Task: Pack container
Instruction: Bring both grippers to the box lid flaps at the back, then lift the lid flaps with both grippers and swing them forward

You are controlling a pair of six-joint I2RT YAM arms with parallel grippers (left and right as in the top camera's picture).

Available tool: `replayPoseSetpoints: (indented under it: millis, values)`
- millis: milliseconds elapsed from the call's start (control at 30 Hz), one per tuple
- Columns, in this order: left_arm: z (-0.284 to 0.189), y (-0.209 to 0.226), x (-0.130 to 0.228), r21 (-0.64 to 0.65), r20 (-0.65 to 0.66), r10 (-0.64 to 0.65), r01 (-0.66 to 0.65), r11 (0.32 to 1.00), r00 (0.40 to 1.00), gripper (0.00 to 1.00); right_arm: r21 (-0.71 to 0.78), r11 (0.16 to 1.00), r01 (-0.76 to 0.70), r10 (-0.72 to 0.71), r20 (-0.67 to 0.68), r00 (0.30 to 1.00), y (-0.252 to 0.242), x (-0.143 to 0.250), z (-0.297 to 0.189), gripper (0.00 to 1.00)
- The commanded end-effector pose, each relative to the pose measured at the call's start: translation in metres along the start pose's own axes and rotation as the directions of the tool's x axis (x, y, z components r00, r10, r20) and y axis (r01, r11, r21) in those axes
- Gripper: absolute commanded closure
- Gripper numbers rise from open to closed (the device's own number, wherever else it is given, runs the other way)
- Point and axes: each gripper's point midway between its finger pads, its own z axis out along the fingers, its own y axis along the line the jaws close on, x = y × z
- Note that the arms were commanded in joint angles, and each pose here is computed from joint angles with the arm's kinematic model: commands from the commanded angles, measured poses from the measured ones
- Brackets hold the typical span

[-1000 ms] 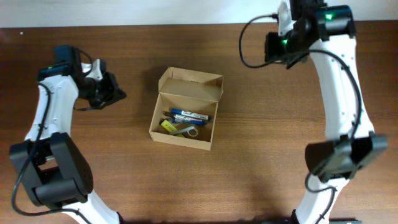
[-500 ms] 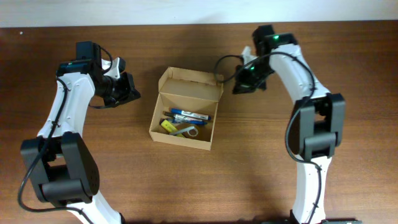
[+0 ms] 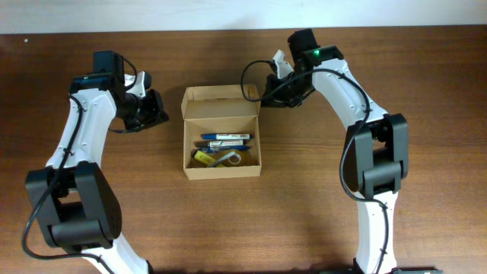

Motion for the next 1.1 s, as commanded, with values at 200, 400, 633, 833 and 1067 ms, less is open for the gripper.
replayPoseSetpoints:
  millis: [200, 400, 633, 833, 1067]
  values:
    - [0.051, 0.002, -0.010, 0.113, -0.045, 0.026, -0.020, 0.993, 0.999, 0.98, 0.022, 0.995, -0.096, 0.095, 0.028, 0.995, -0.038, -0.008, -0.024, 0.96]
    - [0.089, -0.008, -0.012, 0.279, -0.086, 0.037, -0.011, 0.960, 0.996, 0.99, 0.015, 0.998, -0.063, 0.063, 0.001, 0.998, -0.038, -0.001, -0.024, 0.96]
    - [0.113, -0.004, -0.011, 0.331, -0.107, 0.036, 0.001, 0.944, 0.994, 0.98, -0.127, 0.989, -0.079, 0.071, -0.064, 0.995, -0.029, 0.005, -0.004, 0.96]
    - [0.123, -0.007, -0.013, 0.380, -0.104, 0.045, -0.002, 0.925, 0.994, 0.98, -0.253, 0.958, -0.135, 0.101, -0.144, 0.984, -0.027, 0.013, 0.029, 0.96]
    - [0.118, -0.022, -0.030, 0.460, -0.026, 0.078, -0.057, 0.886, 0.997, 0.99, -0.378, 0.924, -0.059, 0.021, -0.104, 0.994, -0.006, 0.002, 0.044, 0.96]
